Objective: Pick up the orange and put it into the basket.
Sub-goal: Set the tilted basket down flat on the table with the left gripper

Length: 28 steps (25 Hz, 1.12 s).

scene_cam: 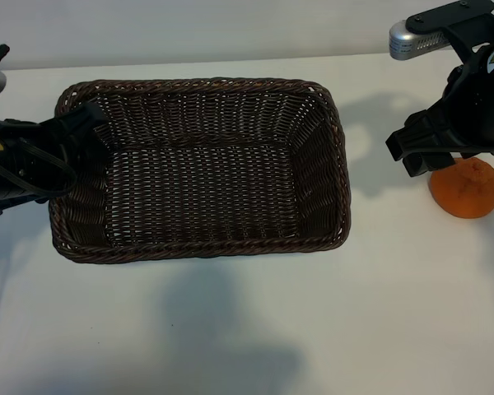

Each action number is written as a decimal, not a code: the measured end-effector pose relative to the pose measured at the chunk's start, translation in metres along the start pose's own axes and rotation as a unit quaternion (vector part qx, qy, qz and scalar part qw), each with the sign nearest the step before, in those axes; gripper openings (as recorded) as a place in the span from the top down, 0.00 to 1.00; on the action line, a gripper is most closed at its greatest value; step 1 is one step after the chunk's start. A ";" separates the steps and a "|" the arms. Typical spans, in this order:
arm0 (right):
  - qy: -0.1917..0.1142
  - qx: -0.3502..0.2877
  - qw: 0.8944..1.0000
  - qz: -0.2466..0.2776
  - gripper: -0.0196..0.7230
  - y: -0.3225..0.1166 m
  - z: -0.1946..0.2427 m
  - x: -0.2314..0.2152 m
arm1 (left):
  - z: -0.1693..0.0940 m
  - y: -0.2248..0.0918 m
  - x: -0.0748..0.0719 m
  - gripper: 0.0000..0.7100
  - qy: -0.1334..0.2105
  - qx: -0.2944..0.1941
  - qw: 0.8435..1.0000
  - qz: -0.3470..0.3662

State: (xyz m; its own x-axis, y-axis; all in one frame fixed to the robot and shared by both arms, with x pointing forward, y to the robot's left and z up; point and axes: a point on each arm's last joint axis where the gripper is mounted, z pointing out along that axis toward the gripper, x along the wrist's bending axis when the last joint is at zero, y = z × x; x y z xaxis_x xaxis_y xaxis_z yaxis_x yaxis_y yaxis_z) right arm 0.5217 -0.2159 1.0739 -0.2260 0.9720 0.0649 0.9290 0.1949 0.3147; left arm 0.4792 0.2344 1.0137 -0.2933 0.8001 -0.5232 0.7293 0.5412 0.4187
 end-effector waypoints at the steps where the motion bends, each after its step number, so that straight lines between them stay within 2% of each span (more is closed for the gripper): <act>1: 0.000 0.000 1.000 0.000 0.19 0.000 0.000 0.000 | 0.000 0.000 0.000 0.49 -0.002 0.000 1.000 0.001; 4: 0.000 0.000 1.000 0.000 0.19 0.000 0.000 0.000 | 0.002 0.005 -0.004 0.49 -0.004 0.008 1.000 0.015; 12: 0.000 0.000 1.000 -0.004 0.19 0.000 0.000 0.000 | 0.024 0.031 -0.035 0.49 -0.040 0.023 0.998 0.045; 14: 0.000 0.000 1.000 -0.004 0.19 0.000 0.000 0.000 | 0.033 0.035 -0.039 0.49 -0.043 0.028 0.998 0.045; 22: 0.000 0.000 1.000 -0.006 0.19 0.000 0.000 0.000 | 0.072 0.039 -0.040 0.49 -0.040 0.059 0.997 0.034; 28: 0.000 0.001 1.000 -0.007 0.19 0.000 0.000 0.000 | 0.093 0.039 -0.043 0.49 -0.060 0.065 0.996 0.002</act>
State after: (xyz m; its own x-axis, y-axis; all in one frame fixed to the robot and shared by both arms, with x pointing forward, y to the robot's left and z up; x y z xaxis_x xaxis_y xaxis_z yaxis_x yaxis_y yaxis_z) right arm 0.5216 -0.2160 1.0739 -0.2389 0.9692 0.0598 0.9260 0.2088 0.3145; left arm 0.5782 0.1974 0.9833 -0.2202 0.7609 -0.6103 0.8061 0.4943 0.3254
